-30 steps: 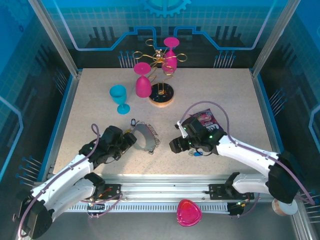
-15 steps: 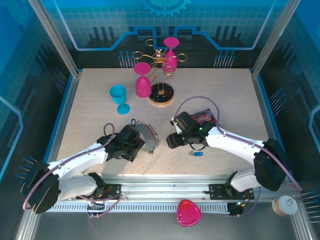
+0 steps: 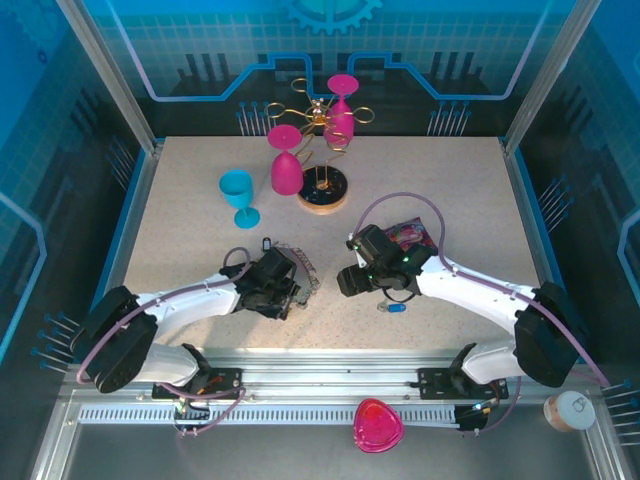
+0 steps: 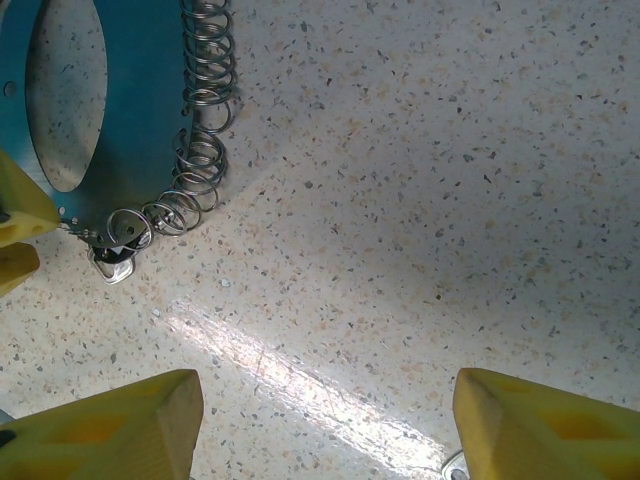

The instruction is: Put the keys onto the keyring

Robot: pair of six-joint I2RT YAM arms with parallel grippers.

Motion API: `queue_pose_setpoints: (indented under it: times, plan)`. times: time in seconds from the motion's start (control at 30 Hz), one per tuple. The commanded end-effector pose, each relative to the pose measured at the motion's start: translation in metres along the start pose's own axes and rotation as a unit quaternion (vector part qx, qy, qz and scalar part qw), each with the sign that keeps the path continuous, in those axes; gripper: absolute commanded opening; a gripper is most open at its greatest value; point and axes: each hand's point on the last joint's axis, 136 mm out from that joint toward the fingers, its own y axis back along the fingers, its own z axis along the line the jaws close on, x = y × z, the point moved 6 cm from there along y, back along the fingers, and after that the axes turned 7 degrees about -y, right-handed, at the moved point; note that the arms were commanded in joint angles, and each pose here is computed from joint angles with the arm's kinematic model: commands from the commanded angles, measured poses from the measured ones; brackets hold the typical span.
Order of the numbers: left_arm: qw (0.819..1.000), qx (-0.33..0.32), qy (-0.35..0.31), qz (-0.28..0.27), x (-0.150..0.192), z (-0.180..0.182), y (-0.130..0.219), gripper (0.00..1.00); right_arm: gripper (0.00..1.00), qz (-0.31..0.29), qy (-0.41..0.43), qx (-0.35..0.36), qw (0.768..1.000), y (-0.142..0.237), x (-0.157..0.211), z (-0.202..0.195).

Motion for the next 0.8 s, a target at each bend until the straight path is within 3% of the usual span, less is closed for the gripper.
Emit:
queue_pose_setpoints:
  times: [0.0, 0.53, 0.7, 0.77]
  plan:
    - [1.0, 0.004, 0.016, 0.014, 0.006, -0.007, -0.002, 0.38, 0.68, 0.002, -0.011, 0.012, 1.0, 0.003, 0.005, -0.007]
    - [0.998, -0.042, 0.045, 0.001, -0.002, 0.024, -0.011, 0.26, 0.68, 0.014, 0.006, -0.004, 1.0, 0.002, 0.004, -0.002]
    - [0.997, -0.058, 0.046, -0.015, -0.006, 0.035, -0.003, 0.25, 0.69, 0.026, 0.037, -0.039, 0.998, 0.001, 0.001, 0.009]
    - [0.997, -0.064, 0.047, -0.024, -0.008, 0.039, 0.001, 0.32, 0.69, 0.024, 0.06, -0.07, 0.995, 0.001, 0.0, 0.018]
